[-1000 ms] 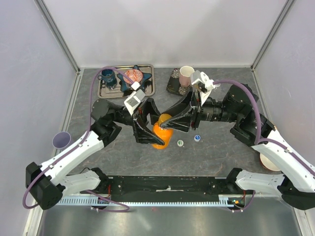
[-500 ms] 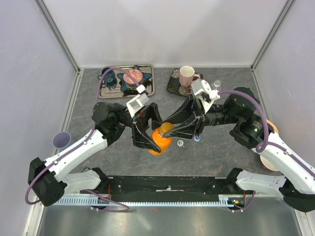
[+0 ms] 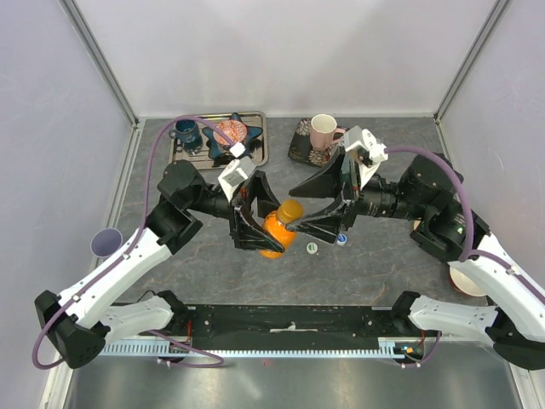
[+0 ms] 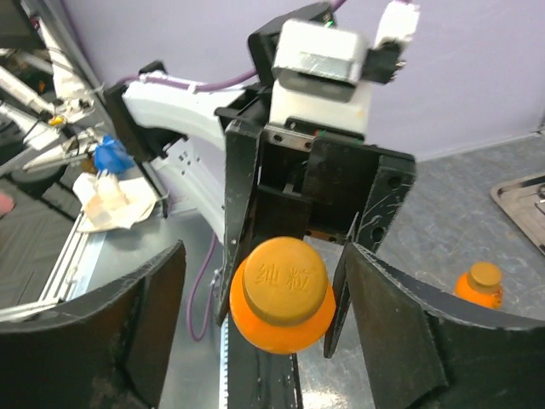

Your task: Unscrew the bottle caps

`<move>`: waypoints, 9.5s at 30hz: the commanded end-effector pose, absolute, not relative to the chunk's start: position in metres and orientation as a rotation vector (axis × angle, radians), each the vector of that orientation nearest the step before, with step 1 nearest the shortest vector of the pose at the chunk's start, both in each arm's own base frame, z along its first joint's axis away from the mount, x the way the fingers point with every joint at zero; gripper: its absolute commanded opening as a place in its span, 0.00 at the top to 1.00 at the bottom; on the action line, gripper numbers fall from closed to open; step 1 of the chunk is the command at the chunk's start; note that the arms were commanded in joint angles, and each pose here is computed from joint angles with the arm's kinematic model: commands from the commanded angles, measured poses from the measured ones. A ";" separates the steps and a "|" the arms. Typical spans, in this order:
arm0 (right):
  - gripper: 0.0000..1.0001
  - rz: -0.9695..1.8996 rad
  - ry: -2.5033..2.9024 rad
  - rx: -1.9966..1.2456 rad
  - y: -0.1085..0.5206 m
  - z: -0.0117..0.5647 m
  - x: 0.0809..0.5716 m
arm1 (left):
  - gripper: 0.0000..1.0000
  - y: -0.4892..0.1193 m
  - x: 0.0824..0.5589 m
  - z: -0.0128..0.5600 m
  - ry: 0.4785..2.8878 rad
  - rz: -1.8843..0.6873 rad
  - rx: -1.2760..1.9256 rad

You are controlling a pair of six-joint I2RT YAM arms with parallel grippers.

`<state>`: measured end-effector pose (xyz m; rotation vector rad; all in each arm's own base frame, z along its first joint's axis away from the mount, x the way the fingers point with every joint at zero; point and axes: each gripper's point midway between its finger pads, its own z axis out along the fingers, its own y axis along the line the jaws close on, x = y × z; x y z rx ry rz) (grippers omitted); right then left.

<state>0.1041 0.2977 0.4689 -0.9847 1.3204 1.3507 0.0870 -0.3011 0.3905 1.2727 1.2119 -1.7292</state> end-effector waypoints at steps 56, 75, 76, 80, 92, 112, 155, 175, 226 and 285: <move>0.42 0.998 1.833 -0.271 0.329 0.425 0.252 | 0.70 -0.256 0.236 0.362 1.412 -0.438 0.681; 1.00 1.050 1.830 -0.470 0.331 0.411 0.225 | 0.70 -0.263 0.209 0.387 1.314 -0.611 0.706; 1.00 1.060 1.823 -0.492 0.331 0.412 0.221 | 0.70 -0.265 0.202 0.393 1.289 -0.647 0.723; 1.00 1.064 1.753 -0.567 0.320 0.426 0.207 | 0.70 -0.272 0.176 0.410 1.226 -0.792 0.790; 1.00 1.253 1.439 -1.000 0.306 0.462 0.124 | 0.69 -0.288 0.115 0.424 1.126 -1.411 1.126; 1.00 1.388 1.114 -1.204 0.274 0.490 0.055 | 0.69 -0.294 0.105 0.413 1.142 -1.806 1.269; 1.00 0.599 2.317 -0.454 0.308 0.082 0.246 | 0.66 -0.181 0.146 0.356 1.297 -0.931 0.523; 0.41 0.494 2.458 -0.495 0.301 0.040 0.236 | 0.65 -0.183 0.151 0.342 1.325 -0.903 0.547; 0.52 1.293 1.798 -0.653 0.350 0.373 0.169 | 0.62 -0.250 0.153 0.348 1.300 -1.162 0.829; 1.00 -0.009 2.152 -0.022 0.268 0.109 0.442 | 0.01 -0.123 0.142 0.309 1.525 -0.735 0.305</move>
